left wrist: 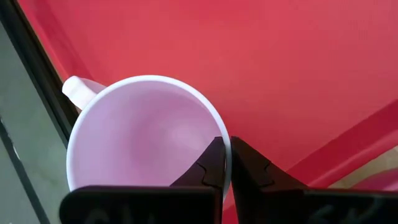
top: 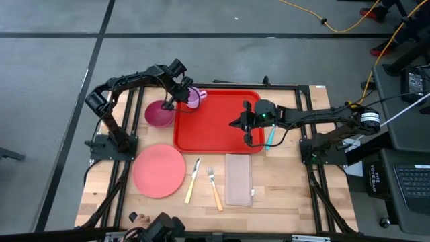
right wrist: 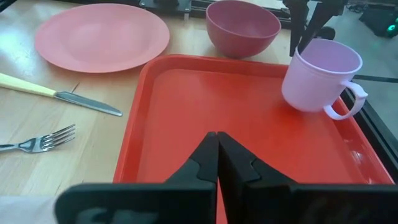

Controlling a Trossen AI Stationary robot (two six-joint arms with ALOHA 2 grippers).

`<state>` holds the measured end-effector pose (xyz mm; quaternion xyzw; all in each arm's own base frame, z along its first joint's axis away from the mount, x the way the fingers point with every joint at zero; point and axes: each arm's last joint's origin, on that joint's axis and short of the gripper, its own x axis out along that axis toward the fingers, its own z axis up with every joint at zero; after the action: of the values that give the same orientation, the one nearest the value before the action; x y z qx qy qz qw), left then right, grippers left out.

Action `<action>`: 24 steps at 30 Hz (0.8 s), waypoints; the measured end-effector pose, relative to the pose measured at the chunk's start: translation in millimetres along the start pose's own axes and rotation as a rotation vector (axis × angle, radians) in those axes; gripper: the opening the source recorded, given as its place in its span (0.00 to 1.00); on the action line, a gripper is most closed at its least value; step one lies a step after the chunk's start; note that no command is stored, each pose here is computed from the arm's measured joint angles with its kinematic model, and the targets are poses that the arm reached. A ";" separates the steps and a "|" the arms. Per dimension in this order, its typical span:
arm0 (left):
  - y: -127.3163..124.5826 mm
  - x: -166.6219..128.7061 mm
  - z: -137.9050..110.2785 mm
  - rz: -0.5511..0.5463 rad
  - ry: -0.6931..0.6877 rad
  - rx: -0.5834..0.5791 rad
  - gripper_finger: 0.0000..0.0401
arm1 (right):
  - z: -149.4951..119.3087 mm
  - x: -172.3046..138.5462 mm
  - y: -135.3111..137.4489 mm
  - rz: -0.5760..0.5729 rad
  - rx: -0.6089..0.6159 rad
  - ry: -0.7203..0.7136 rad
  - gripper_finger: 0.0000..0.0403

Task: Set up tray
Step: Put the purple mug on the top left of the orange tray

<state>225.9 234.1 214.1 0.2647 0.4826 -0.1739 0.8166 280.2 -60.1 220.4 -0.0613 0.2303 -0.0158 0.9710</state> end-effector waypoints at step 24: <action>7.8 12.3 -12.2 0.019 0.000 -0.126 0.01 | 0.1 0.0 -0.1 -0.001 0.000 0.000 0.01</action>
<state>227.4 247.3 200.5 0.2171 0.4899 -0.1353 0.8334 280.3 -60.2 220.4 -0.0614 0.2304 -0.0162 0.9710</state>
